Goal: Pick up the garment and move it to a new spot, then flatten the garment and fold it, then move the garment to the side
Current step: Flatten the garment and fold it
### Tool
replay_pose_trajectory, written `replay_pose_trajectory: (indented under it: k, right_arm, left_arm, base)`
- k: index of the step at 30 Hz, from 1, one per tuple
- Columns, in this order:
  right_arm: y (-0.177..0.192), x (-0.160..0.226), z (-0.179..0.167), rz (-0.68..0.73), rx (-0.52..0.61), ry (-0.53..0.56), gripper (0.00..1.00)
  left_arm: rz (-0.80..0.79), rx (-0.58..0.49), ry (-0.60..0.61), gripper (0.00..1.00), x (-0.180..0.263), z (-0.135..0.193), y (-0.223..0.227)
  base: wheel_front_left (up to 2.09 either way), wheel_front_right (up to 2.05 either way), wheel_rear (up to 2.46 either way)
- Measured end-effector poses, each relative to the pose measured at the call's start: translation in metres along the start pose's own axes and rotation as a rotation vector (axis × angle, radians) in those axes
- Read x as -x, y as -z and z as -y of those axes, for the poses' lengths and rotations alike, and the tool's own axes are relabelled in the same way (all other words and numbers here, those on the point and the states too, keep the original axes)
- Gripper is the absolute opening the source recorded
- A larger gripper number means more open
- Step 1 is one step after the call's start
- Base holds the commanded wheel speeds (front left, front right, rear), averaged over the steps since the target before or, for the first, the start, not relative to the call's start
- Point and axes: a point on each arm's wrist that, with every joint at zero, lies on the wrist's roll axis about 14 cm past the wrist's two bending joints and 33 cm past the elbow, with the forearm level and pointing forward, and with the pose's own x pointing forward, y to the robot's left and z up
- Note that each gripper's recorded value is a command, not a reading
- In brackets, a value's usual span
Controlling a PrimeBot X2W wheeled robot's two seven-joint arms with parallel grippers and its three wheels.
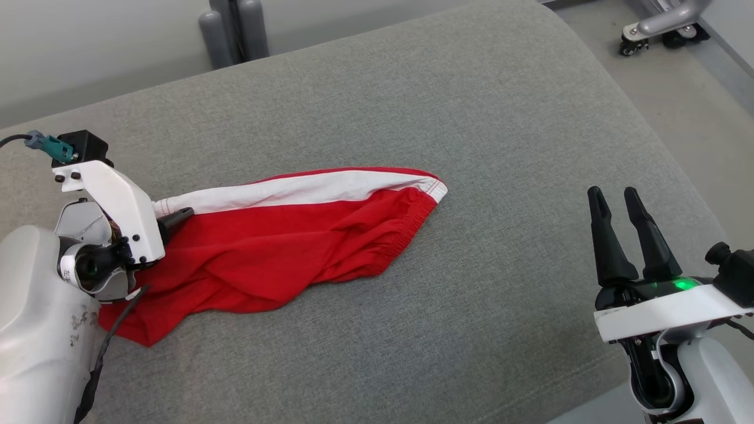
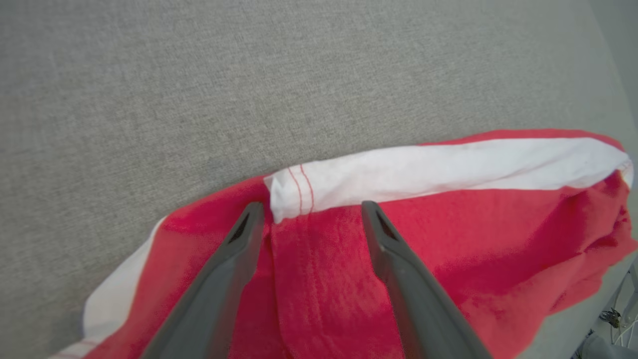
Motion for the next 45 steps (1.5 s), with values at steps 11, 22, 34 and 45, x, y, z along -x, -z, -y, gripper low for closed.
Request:
replay_pose_trajectory:
  k: [11, 22, 34, 45]
  right_arm:
    - [-0.001, 0.002, 0.007, 0.001, 0.009, 0.025, 1.0]
    - [0.012, -0.008, -0.009, -0.031, -0.001, -0.036, 1.0]
    - [0.035, -0.022, -0.059, -0.084, -0.024, -0.194, 1.0]
    - [0.036, -0.013, -0.069, -0.094, -0.023, -0.227, 1.0]
  left_arm:
    - [-0.015, -0.007, 0.016, 0.0, -0.011, 0.006, -0.002]
    - [0.056, -0.063, 0.072, 0.0, 0.014, 0.026, -0.012]
    - [0.11, -0.064, 0.082, 0.0, 0.089, 0.011, 0.008]
    - [0.09, -0.065, 0.13, 0.0, 0.127, 0.017, 0.06]
  base:
    - [0.0, 0.0, 0.0]
    - [0.0, 0.0, 0.0]
    - [0.0, 0.0, 0.0]
    - [0.0, 0.0, 0.0]
